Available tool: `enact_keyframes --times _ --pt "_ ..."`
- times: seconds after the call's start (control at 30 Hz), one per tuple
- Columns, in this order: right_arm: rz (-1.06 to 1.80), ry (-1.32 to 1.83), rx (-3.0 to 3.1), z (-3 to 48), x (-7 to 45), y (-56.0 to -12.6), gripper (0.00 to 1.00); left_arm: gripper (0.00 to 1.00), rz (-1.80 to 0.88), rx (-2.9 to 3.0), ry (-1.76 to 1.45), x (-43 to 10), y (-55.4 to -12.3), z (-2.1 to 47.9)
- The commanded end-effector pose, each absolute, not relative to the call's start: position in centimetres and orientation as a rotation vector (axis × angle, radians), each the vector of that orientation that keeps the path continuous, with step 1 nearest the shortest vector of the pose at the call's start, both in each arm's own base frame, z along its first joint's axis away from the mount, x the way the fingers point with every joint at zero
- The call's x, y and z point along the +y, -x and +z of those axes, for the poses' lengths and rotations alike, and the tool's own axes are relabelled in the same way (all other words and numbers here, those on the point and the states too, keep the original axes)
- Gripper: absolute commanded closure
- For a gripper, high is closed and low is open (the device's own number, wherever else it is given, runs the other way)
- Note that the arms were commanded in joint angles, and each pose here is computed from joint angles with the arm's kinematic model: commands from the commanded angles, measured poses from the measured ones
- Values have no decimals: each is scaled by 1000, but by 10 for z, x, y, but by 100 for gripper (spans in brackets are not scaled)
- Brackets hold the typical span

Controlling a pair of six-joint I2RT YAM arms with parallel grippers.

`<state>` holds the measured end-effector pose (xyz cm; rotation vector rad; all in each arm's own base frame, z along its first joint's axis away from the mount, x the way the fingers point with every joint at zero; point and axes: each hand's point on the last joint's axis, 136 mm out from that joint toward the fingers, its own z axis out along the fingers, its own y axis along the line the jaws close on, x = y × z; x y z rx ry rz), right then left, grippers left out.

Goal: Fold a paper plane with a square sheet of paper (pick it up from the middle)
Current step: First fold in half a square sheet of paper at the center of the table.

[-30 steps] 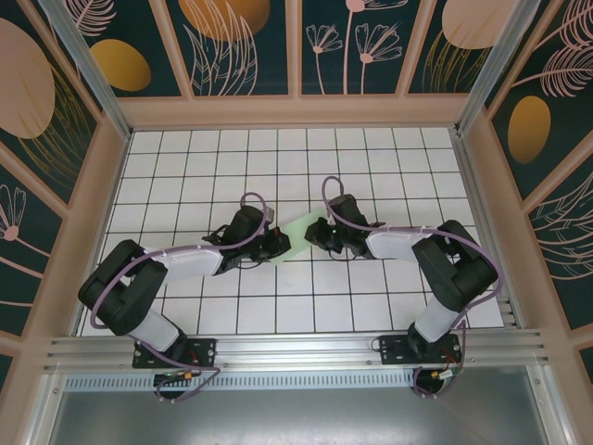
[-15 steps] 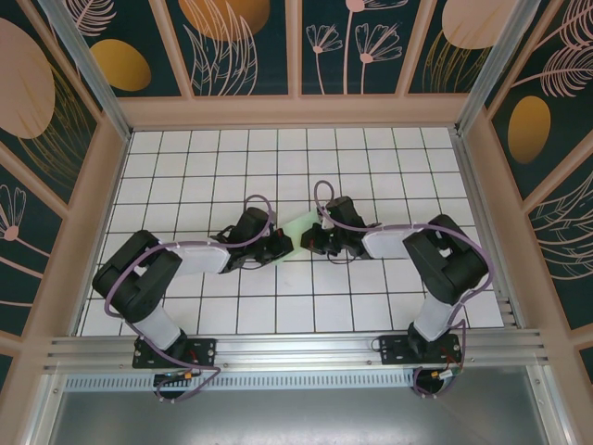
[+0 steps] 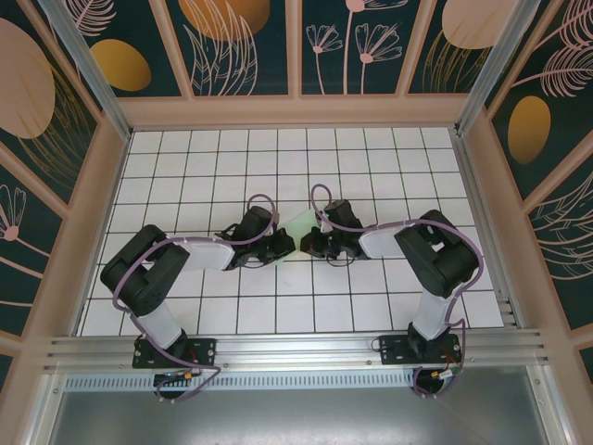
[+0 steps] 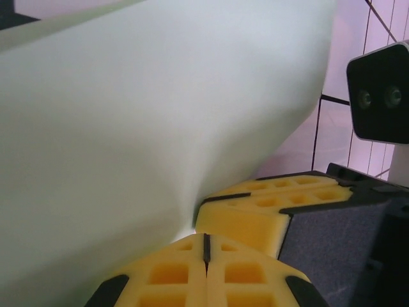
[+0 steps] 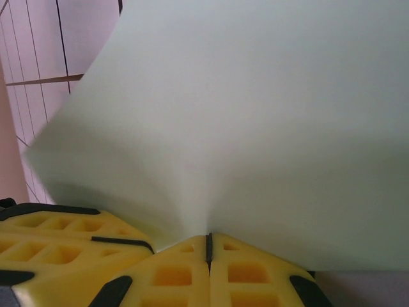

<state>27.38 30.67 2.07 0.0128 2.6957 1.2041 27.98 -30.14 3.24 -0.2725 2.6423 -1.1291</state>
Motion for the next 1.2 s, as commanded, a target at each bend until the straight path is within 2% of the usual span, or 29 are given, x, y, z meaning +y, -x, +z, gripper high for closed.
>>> enact_keyframes --times 0.0,0.37,0.7,0.97,1.17 --pt "1202 29 2685 20 310 -276 98 98 -1114 2688 253 -305 -276 22" --pt "1158 39 2693 18 308 -280 98 99 -1010 2757 288 -293 -269 3" --pt "1008 42 2734 3 298 -293 98 99 -898 2835 335 -275 -254 -15" --pt "911 -24 2733 -4 265 -309 97 100 -825 2897 361 -259 -238 -33" --pt "807 -146 2694 -3 226 -347 97 100 -809 2917 362 -255 -232 -37"
